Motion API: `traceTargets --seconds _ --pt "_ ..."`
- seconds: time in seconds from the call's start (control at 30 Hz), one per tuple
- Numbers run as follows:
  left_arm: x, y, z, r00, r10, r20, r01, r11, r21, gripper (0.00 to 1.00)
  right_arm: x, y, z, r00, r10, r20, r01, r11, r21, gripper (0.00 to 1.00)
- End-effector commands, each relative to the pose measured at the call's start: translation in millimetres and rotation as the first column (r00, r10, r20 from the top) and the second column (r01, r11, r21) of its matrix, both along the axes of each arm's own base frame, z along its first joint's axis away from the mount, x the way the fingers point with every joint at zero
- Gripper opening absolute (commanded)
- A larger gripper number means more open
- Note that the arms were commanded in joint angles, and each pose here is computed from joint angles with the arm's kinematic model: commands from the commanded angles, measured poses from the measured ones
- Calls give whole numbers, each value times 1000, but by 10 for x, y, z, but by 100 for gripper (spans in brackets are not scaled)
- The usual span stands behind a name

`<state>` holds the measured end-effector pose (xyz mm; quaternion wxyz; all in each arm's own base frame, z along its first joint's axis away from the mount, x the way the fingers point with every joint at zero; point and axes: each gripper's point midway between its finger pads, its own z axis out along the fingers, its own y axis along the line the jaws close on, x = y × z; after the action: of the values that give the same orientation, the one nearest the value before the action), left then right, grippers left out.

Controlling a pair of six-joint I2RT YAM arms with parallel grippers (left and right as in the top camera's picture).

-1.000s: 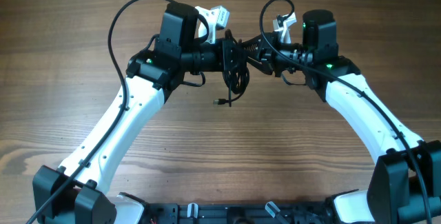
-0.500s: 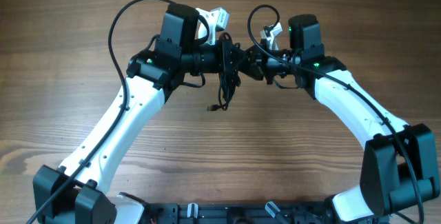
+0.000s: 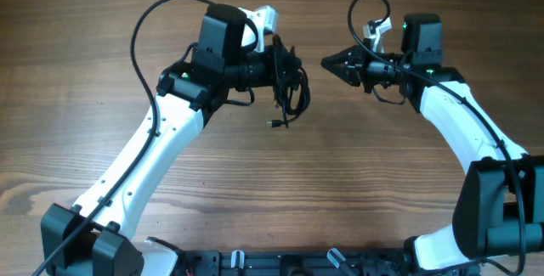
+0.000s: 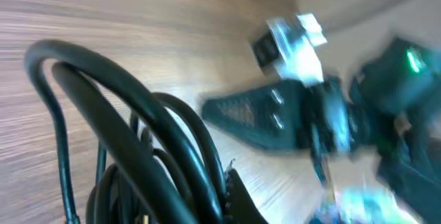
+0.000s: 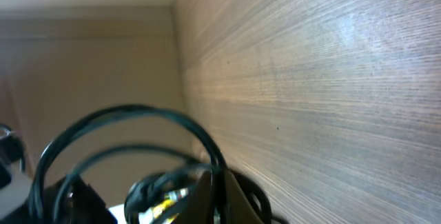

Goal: Untangle cables

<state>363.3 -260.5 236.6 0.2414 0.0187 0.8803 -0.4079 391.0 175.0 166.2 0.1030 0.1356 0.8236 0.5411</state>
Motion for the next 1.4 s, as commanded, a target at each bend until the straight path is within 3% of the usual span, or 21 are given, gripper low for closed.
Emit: traceTargets --seconds 0.0,0.13,0.3,0.4,0.47,0.57,0.67,0.83,0.9,1.07,1.17,1.23,1.27,1.33,1.37 --pt "316 334 68 893 421 -158 -432 901 -39 4 -131 22 134 992 80 101 -78 997 -29 13" --pt "370 394 72 733 561 -385 -641 759 -113 4 -395 95 471 934 194 300 -168 979 -112 36" --pt "364 387 72 493 566 -661 -820 556 -135 4 -522 157 582 912 234 337 -207 972 -115 37" --pt "324 408 11 477 576 -664 -822 560 -104 4 -563 180 614 862 289 416 -254 957 -138 38" --pt "263 458 -87 443 599 -667 -830 555 -53 4 -650 223 687 791 347 503 -322 936 -140 39" --pt "182 562 -227 388 645 -658 -845 534 25 4 -699 234 696 721 390 573 -356 918 -176 49" --pt "177 568 -235 384 648 -658 -846 532 29 4 -797 207 570 678 447 584 -380 893 -242 57" --pt "176 566 -235 385 647 -658 -846 533 29 4 -964 375 418 620 541 569 -432 840 -328 57" --pt "157 537 -232 390 634 -668 -838 545 28 4 -890 458 364 641 543 542 -397 839 -372 48" --pt "72 582 -324 399 657 -640 -815 573 79 4 -653 501 567 710 430 558 -315 902 -294 16" --pt "83 666 -360 378 693 -614 -833 544 102 4 -673 483 634 713 419 562 -306 907 -288 10" --pt "94 676 -356 377 696 -611 -836 540 100 4 -711 475 618 692 441 571 -317 897 -309 27" --pt "97 683 -357 375 699 -609 -837 537 101 4 -762 463 564 671 472 571 -334 881 -336 41" --pt "97 682 -357 376 699 -609 -837 538 101 4 -832 478 458 651 518 554 -350 853 -387 53" --pt "96 683 -358 375 699 -609 -837 538 101 4 -838 511 374 646 544 535 -338 833 -439 54"
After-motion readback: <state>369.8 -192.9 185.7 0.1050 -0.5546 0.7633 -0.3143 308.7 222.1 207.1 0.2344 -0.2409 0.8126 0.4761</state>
